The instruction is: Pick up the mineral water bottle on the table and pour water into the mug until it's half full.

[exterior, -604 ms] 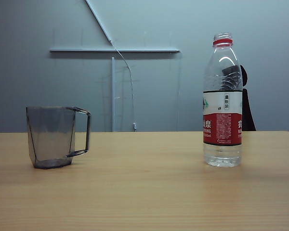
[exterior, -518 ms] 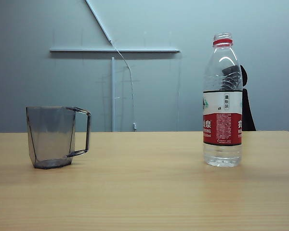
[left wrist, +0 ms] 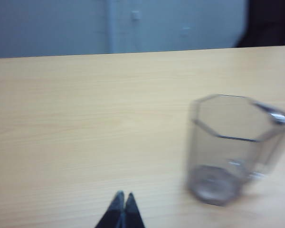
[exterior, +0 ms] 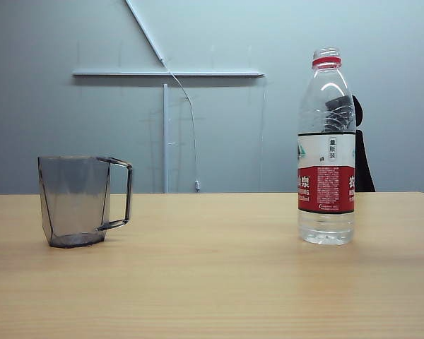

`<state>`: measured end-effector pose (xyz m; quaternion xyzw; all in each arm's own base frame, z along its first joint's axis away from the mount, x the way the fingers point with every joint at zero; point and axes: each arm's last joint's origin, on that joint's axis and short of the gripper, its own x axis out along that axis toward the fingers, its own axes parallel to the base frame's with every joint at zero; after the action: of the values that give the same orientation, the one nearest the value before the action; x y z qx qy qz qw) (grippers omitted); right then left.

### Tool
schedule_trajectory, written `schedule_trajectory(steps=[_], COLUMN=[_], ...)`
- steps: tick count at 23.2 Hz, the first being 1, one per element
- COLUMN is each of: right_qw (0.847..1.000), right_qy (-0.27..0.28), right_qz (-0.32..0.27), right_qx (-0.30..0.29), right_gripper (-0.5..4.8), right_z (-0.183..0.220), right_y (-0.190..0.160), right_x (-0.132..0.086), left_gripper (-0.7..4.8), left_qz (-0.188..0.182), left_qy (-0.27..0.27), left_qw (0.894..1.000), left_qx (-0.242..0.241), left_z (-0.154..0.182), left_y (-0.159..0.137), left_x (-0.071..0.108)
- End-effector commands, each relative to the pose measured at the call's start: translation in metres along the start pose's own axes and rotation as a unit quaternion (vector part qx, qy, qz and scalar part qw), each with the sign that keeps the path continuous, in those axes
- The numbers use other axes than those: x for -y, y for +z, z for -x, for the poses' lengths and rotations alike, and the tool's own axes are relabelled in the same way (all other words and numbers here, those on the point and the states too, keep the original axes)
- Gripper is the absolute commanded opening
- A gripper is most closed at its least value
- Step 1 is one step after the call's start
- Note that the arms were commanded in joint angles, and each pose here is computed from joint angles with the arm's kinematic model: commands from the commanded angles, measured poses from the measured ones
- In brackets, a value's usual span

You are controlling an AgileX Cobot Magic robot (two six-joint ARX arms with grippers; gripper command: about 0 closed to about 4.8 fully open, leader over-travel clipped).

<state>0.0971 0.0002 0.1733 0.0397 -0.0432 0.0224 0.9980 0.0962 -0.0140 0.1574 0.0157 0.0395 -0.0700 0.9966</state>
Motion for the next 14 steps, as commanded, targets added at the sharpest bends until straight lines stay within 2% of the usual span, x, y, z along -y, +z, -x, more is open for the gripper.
schedule_trajectory(steps=[1,4,7,9,11,12,13,14], right_qw=[0.992,0.985,0.98,0.974,0.971,0.973,0.978,0.981], right_qy=[0.089,0.119,0.14,0.169,0.19,0.187,0.173,0.166], right_qz=[-0.091,-0.119,-0.132,-0.134,-0.124,-0.11,-0.085,-0.071], right_qx=[-0.008,-0.027,-0.05,-0.066,-0.077,-0.085,-0.083,-0.078], right_gripper=[0.04,0.16,0.21,0.77,2.28,4.12,4.79,4.79], right_z=[0.0,0.001,0.002,0.004,0.003,0.002,-0.001,-0.002], right_y=[0.0,0.001,0.003,0.005,0.004,0.001,0.0,0.001], right_x=[-0.005,-0.007,-0.011,-0.018,-0.026,-0.031,-0.036,-0.039], left_gripper=[-0.02,-0.02,-0.02,-0.02,-0.02,-0.02,-0.02,-0.02], left_qz=[-0.006,-0.011,-0.015,-0.018,-0.022,-0.024,-0.026,-0.026], left_qy=[-0.097,-0.157,-0.22,-0.256,-0.278,-0.281,-0.28,-0.279], left_qw=[0.995,0.988,0.975,0.966,0.96,0.959,0.96,0.96], left_qx=[0.006,0.006,0.007,0.009,0.003,-0.004,-0.01,-0.009], left_z=[0.002,0.005,0.009,0.013,0.014,0.014,0.013,0.013], left_y=[0.002,0.002,0.001,0.001,0.0,-0.001,-0.002,-0.002], left_x=[0.019,0.03,0.041,0.048,0.052,0.053,0.053,0.053])
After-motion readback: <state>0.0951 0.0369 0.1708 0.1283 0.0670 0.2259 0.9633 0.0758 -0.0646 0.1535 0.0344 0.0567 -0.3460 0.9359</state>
